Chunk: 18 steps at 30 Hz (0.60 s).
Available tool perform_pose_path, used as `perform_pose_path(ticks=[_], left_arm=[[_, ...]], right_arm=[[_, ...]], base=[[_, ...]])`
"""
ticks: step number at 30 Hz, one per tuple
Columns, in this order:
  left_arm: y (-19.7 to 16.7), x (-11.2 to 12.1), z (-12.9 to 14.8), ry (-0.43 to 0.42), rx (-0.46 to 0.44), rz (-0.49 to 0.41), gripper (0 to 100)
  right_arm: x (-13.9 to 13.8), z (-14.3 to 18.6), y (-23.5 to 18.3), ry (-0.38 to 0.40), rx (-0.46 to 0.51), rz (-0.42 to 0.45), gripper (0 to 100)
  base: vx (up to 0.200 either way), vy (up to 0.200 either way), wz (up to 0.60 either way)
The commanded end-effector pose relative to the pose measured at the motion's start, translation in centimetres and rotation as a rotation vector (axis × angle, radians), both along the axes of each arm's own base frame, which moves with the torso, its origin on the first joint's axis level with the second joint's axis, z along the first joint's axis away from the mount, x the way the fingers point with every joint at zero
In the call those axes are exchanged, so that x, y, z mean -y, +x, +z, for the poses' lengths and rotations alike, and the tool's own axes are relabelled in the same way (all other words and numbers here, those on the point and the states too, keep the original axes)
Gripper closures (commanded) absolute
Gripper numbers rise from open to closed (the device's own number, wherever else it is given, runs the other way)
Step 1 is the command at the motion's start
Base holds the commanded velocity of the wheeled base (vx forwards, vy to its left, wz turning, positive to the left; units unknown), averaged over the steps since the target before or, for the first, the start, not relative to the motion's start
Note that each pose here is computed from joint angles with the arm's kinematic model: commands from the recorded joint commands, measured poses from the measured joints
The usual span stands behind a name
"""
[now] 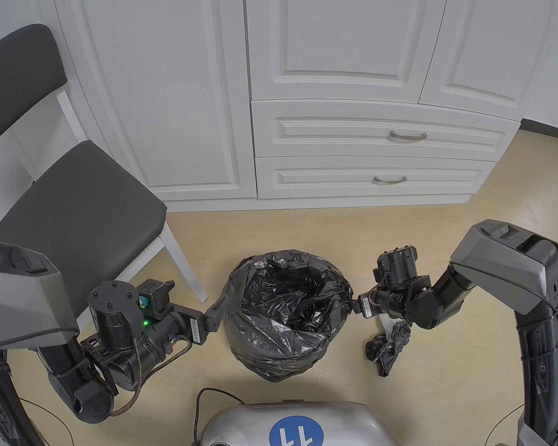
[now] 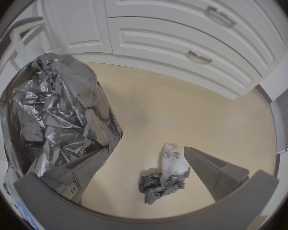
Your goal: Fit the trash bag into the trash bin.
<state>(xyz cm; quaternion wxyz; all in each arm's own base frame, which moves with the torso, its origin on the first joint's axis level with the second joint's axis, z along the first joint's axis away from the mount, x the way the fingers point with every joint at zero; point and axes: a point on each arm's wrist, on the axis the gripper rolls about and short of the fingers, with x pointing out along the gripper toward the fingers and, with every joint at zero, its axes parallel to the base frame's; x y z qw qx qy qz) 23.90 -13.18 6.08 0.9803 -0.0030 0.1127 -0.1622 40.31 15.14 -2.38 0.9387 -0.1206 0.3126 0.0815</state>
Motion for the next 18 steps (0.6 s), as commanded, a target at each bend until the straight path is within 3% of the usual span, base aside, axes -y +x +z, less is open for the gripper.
perform_pose_path(ticks=[1, 7, 12, 18], left_arm=[[-0.2, -0.1, 0.0, -0.009, -0.006, 0.003, 0], [-0.3, -0.1, 0.4, -0.024, 0.003, 0.006, 0], [-0.8, 0.0, 1.2, -0.036, 0.026, -0.010, 0], [-1.5, -0.2, 1.2, -0.010, 0.021, -0.016, 0]], right_arm=[[-0.9, -3.7, 0.9, 0.048, -0.053, 0.000, 0], [-1.4, -4.0, 1.7, 0.237, -0.084, -0.001, 0], [-0.3, -2.9, 2.1, 0.286, -0.087, 0.005, 0], [2.5, 1.3, 1.1, 0.296, -0.068, -0.006, 0]], base=[[0.000, 0.000, 0.00], [0.000, 0.000, 0.00], [0.000, 0.000, 0.00], [0.000, 0.000, 0.00]])
